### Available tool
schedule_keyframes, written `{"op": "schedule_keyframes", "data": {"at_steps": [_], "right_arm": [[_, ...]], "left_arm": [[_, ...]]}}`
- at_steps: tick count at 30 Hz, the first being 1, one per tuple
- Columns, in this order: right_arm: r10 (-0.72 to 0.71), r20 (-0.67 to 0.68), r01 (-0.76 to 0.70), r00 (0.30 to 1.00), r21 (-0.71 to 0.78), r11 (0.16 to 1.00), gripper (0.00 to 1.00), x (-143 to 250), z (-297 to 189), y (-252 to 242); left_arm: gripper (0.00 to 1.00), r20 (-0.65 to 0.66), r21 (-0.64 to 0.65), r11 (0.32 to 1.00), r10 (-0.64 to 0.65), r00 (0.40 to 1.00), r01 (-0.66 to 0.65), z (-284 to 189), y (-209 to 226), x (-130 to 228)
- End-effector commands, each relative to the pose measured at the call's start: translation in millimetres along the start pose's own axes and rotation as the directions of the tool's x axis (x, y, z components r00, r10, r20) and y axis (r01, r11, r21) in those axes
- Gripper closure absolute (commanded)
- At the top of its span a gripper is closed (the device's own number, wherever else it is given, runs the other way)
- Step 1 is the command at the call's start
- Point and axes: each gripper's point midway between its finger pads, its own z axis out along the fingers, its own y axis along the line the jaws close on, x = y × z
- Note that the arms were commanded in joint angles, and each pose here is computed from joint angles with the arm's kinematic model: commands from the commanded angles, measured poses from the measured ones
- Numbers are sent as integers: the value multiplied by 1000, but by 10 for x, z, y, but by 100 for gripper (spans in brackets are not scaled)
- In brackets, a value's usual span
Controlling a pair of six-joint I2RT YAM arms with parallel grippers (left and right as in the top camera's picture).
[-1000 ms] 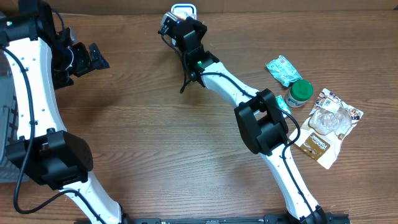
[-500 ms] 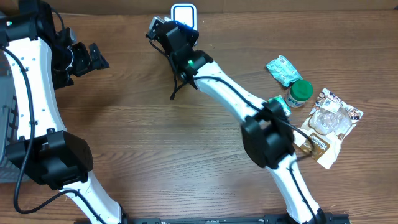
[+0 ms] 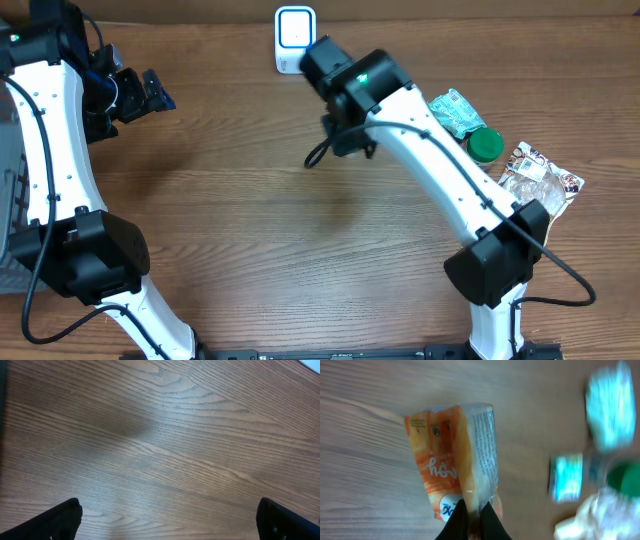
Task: Scan the item barcode
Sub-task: 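Carry the orange pack right and set it beside the teal pack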
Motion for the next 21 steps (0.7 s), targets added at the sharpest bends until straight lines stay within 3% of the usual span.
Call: {"op": "schedule_keyframes", "data": {"at_steps": [1, 11, 21], "right_arm": [[304, -133, -297, 943, 75, 952, 96, 240, 302, -292], [500, -322, -432, 804, 264, 863, 96, 862, 983, -1016], [468, -308, -398, 828, 265, 878, 96, 854, 1171, -1396]], "left_arm": [[0, 28, 0, 1000, -5, 1000, 5, -86, 2, -26], [0, 28, 0, 1000, -5, 1000, 5, -86, 1, -26], [0, 28, 0, 1000, -5, 1000, 5, -86, 2, -26]]}}
